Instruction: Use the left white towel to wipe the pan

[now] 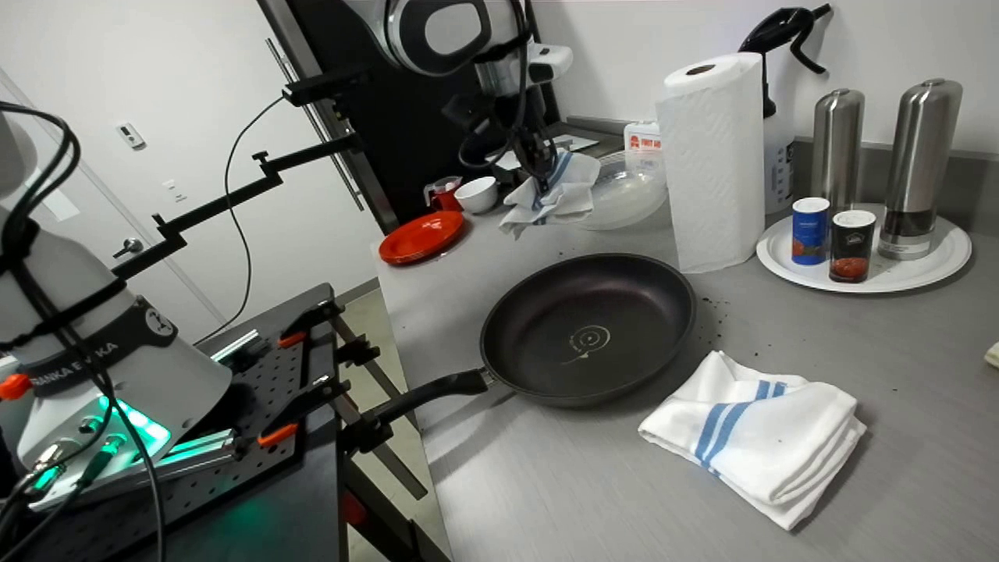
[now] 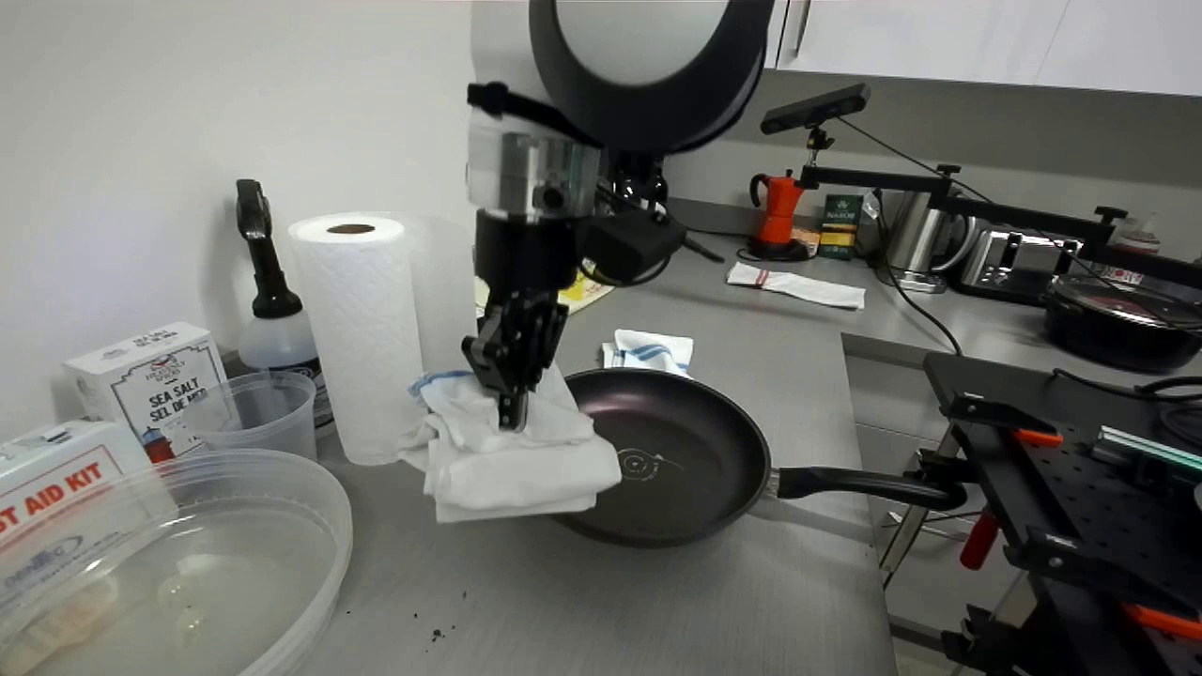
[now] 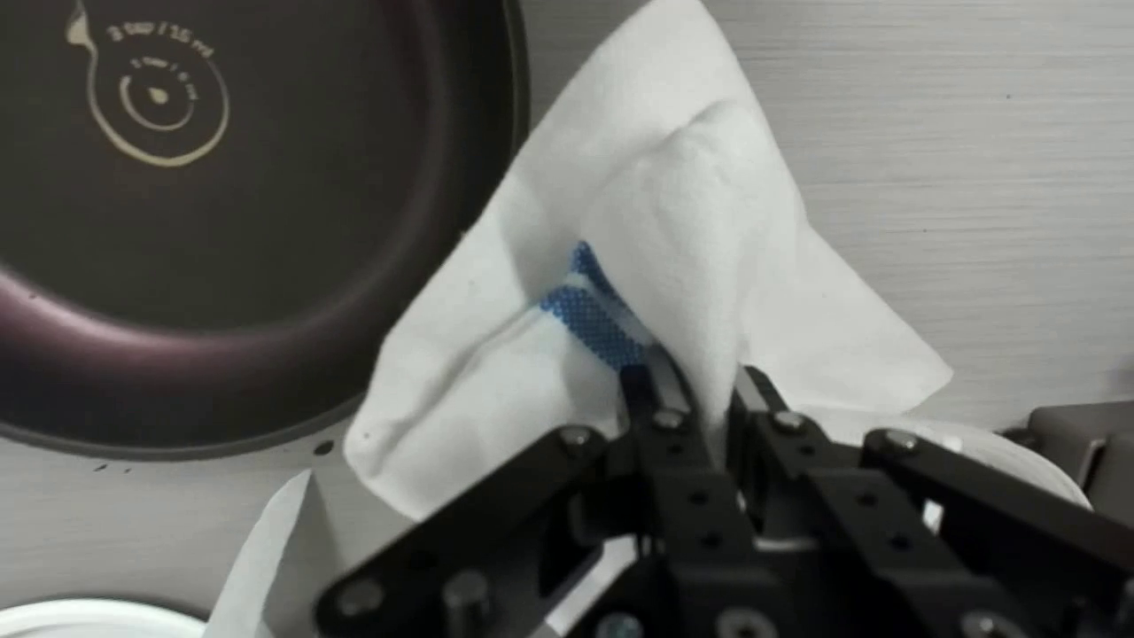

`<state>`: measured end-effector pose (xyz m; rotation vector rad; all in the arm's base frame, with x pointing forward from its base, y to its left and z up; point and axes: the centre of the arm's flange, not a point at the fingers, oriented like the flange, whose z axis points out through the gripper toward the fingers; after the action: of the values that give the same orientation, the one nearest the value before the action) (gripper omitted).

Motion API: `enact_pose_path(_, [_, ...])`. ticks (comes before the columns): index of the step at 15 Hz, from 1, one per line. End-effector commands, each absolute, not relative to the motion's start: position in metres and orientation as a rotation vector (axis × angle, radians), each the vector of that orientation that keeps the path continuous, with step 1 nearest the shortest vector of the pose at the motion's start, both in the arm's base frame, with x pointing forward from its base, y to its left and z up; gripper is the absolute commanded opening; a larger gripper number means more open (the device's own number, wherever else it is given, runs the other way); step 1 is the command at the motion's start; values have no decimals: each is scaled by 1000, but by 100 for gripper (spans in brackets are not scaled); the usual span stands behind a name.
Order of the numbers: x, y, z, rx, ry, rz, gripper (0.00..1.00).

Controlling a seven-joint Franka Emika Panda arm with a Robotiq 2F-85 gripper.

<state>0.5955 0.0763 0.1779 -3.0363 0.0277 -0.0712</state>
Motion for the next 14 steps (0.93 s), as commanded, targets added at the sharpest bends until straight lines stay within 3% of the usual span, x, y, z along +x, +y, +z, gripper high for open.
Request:
enact_pose_path(1, [580, 38, 219, -3023, 46, -58, 3])
enact_pose_path(8, [547, -21, 211, -2982, 149, 173, 3])
enact_pose_path(14, [536, -16, 171, -2886, 225, 295, 3])
